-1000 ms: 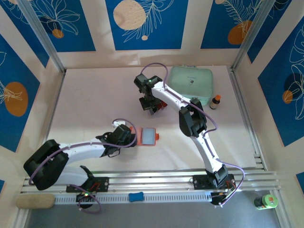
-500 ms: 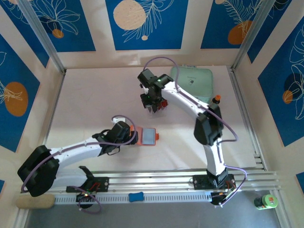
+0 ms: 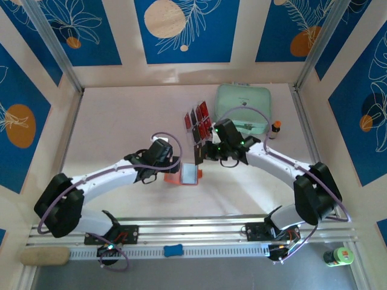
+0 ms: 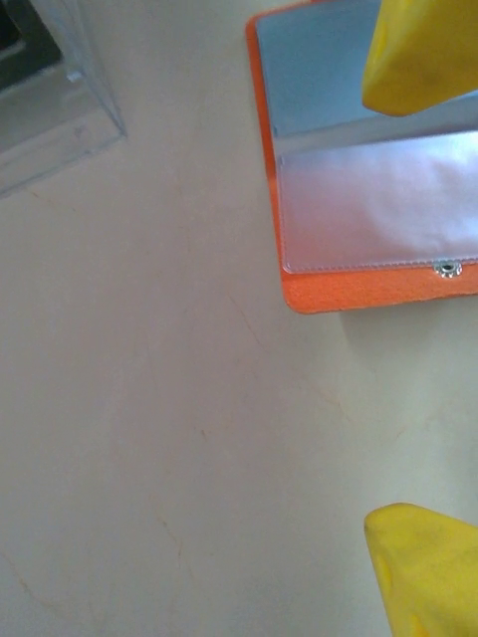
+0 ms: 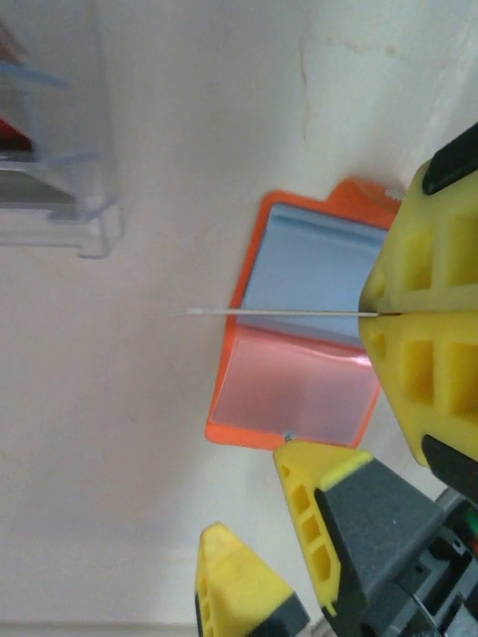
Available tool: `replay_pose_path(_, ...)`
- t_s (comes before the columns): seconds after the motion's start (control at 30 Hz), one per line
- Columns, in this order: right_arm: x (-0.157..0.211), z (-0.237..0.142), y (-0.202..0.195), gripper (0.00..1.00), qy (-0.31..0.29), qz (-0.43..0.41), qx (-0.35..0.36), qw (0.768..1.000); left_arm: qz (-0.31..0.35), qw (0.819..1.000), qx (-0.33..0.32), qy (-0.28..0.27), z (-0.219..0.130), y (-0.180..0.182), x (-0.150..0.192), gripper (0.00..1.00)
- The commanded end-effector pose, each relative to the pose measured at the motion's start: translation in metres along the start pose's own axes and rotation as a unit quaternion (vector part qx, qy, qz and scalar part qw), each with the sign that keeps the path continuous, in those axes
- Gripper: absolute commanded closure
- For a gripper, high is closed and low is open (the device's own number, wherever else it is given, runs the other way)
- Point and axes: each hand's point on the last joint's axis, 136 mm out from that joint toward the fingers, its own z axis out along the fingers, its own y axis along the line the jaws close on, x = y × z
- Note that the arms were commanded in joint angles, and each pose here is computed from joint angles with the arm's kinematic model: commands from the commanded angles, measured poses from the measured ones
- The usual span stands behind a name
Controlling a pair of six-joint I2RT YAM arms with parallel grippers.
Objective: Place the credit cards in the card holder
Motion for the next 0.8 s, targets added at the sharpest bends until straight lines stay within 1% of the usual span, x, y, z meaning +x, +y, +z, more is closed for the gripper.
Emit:
replay_pose_path(0.0,-0.011,0.000,0.036,1.00,-0.038,0.029,-0.122,0.991,0.030,0.999,-0.023,0.026,0.004,0.011,0.010,0.00)
replay_pose_path(0.13,0.005,0.023,0.032,1.00,-0.015,0.036,-0.118,0.992,0.033,0.998,-0.031,0.038,0.009,0.017,0.022,0.00)
replay_pose_path(0.27,0.016,0.038,0.036,1.00,-0.018,0.022,-0.127,0.991,0.026,0.998,-0.041,0.044,0.012,0.023,0.030,0.00)
replay_pose_path(0.47,0.023,0.047,0.028,1.00,-0.041,0.013,-0.118,0.992,0.006,0.998,-0.045,0.050,0.016,0.029,0.044,0.00)
replay_pose_path(0.77,0.028,0.055,0.018,1.00,-0.054,0.025,-0.116,0.991,-0.019,0.997,-0.048,0.058,0.019,0.033,0.057,0.00)
